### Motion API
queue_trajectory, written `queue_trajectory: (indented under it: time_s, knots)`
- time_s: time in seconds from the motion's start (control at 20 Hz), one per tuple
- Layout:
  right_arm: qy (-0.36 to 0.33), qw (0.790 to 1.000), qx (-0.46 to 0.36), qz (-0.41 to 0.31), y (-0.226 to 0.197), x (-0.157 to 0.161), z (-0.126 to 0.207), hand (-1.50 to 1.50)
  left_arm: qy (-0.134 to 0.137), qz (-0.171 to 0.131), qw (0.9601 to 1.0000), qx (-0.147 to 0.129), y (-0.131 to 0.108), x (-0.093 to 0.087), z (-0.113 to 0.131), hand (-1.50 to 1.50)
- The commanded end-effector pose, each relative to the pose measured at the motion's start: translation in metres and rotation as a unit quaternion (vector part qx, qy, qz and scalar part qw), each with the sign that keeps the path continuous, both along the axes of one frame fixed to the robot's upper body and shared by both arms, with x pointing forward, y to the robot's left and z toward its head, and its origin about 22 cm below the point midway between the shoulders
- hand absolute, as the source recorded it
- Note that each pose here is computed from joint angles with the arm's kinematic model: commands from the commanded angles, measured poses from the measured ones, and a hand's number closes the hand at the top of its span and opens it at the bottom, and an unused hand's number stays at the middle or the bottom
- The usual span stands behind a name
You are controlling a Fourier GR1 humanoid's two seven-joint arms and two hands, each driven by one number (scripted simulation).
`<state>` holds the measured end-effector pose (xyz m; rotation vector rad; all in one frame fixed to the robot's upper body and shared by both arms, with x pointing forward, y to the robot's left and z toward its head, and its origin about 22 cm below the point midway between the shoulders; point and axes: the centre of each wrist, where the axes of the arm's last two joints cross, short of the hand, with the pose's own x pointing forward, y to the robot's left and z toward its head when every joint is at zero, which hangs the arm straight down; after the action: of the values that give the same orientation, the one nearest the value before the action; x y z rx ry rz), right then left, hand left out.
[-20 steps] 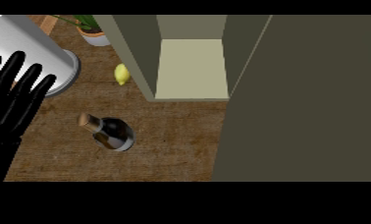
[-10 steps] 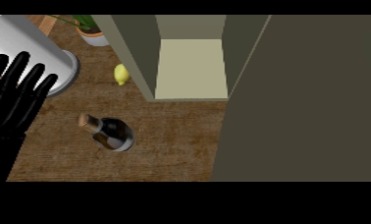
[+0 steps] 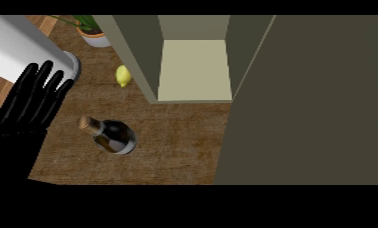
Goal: Pick up the wine, place it into the cabinet and close the cabinet
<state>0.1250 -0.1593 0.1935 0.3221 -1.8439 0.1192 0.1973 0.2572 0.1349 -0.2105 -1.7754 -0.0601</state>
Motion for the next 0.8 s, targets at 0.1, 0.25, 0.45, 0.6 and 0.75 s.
queue_trajectory:
  time_s: [0.1,0.25,0.45,0.6,0.75]
  knots:
    - [-0.049,0.998,-0.003,-0.036,-0.011,-0.031,0.022,-1.50,0.010,0.014,0.9998,0.003,0.012,-0.003,-0.029,-1.50]
    - [-0.048,0.998,0.002,-0.039,-0.008,-0.030,0.023,-1.50,0.021,0.016,0.9996,0.004,0.008,-0.004,-0.041,-1.50]
    - [-0.047,0.998,-0.001,-0.035,-0.014,-0.038,0.021,-1.50,0.021,0.039,0.9989,0.014,0.023,0.010,-0.064,-1.50]
    - [-0.049,0.998,-0.009,-0.033,-0.010,-0.039,0.022,-1.50,0.028,0.044,0.9984,0.024,0.027,-0.004,-0.086,-1.50]
    - [-0.043,0.999,-0.009,-0.031,-0.005,-0.037,0.021,-1.50,0.033,0.048,0.9978,0.033,0.036,-0.010,-0.104,-1.50]
